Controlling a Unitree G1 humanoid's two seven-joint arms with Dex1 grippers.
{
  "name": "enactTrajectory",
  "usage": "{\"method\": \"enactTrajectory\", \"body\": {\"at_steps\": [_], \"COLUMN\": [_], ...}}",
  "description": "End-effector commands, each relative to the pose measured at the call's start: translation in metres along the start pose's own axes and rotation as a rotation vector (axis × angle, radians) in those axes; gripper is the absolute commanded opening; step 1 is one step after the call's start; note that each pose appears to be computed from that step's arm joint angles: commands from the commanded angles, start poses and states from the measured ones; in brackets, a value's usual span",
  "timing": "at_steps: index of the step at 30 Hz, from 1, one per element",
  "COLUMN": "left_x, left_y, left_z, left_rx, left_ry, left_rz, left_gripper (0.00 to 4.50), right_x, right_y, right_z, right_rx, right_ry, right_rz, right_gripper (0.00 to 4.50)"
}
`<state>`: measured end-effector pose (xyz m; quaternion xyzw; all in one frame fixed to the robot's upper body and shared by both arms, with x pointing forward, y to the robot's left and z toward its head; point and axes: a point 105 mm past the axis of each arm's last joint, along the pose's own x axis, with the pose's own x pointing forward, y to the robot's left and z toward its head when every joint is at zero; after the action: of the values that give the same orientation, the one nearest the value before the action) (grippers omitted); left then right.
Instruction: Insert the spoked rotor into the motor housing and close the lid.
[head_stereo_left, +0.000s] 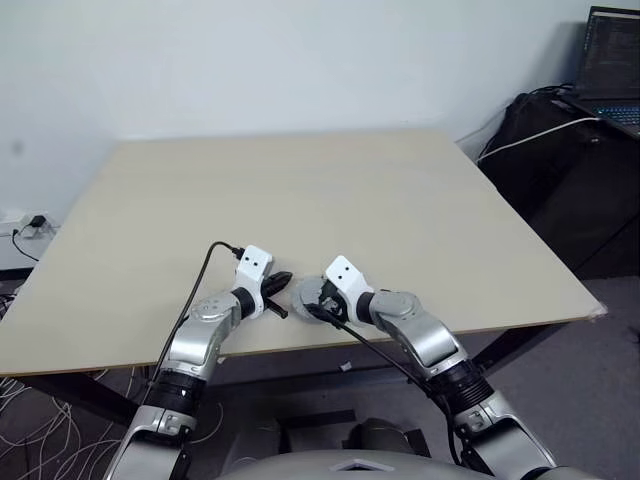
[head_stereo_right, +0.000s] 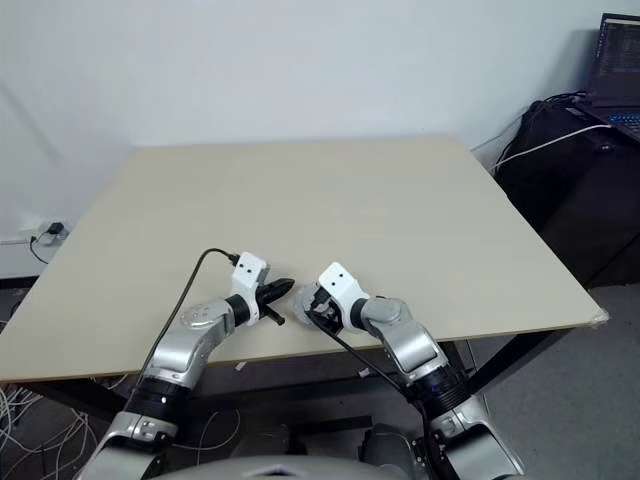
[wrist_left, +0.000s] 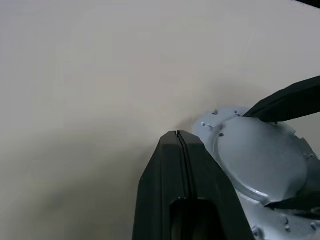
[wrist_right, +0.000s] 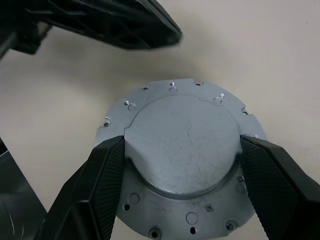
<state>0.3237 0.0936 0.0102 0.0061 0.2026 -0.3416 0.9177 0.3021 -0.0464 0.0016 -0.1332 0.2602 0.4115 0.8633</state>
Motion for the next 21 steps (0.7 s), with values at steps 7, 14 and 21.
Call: {"method": "enactTrajectory", "body": {"at_steps": [7, 14, 21], "left_x": [0.013, 0.014, 0.014], "left_y": [-0.007, -0.007, -0.015], "left_z": [0.006, -0.005, -0.014], "left_rx": [0.018, 0.047, 0.056], "left_ry": [0.101, 0.179, 0.256], "left_rz": [-0.07, -0.066, -0.108], "left_gripper": [0.0, 0.0, 0.0], "right_x": [0.0, 0.0, 0.0], "right_y": [-0.01, -0.009, -0.008], "right_z": [-0.038, -0.038, -0.039], "right_rx": [0.031, 0.034, 0.031], "right_ry": [0.151, 0.149, 0.151], "right_rz": [-0.069, -0.072, -0.07], "right_gripper": [3.21, 3.21, 3.21]}}
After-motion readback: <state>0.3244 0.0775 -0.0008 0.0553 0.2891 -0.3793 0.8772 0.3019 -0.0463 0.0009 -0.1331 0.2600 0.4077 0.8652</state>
